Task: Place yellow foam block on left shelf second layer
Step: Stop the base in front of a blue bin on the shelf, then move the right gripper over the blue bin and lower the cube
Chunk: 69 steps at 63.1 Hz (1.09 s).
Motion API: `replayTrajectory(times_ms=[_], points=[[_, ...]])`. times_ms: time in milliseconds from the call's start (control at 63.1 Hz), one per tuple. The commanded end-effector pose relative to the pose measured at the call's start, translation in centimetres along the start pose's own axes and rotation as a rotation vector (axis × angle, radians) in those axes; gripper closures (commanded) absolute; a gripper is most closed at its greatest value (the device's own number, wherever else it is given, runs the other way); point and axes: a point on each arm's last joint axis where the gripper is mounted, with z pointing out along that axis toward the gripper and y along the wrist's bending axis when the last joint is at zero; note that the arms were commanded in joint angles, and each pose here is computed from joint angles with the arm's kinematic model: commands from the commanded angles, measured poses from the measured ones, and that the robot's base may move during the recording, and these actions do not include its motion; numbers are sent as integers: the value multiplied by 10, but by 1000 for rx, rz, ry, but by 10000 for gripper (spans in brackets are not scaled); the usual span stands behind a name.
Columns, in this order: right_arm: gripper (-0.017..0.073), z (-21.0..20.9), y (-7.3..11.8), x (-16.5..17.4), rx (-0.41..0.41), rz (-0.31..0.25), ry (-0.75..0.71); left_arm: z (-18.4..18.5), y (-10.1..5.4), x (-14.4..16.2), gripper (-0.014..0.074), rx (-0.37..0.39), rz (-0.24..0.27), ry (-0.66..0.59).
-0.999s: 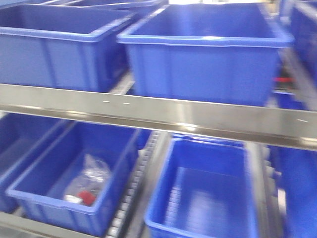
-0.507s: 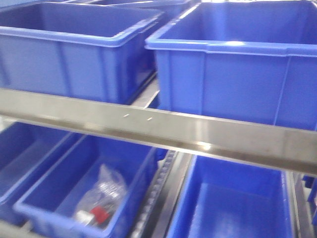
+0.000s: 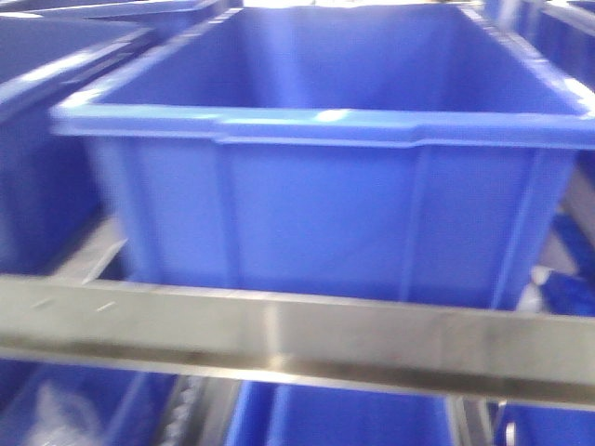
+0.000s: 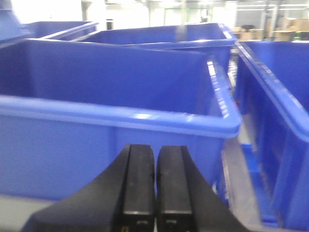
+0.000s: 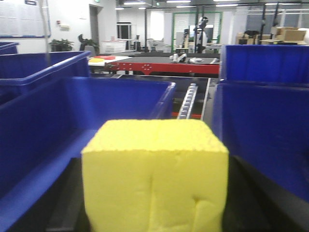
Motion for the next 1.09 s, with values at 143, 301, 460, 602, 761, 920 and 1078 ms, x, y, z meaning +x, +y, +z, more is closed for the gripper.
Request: replayTrajectory(times_ms=[143,301,460,602,761,920,1078], points=[[58,0,2,-18,-6,-16,-109,-1,0,1,470,4,-9,-72],[58,0,2,-18,-6,-16,-109,-1,0,1,470,4,-9,-72],[58,0,2,-18,-6,-16,-109,-1,0,1,470,4,-9,-72],[58,0,2,-18,-6,-16,-109,-1,0,1,470,4,-9,-72],[58,0,2,-18,-6,-16,-109,-1,0,1,470,4,-9,-72],[58,0,2,-18,-6,-16,-109,-1,0,1,470,4,-9,-72],[58,0,2,-22,-12,-15,-151,-1,0,1,470,4,-9,-72]])
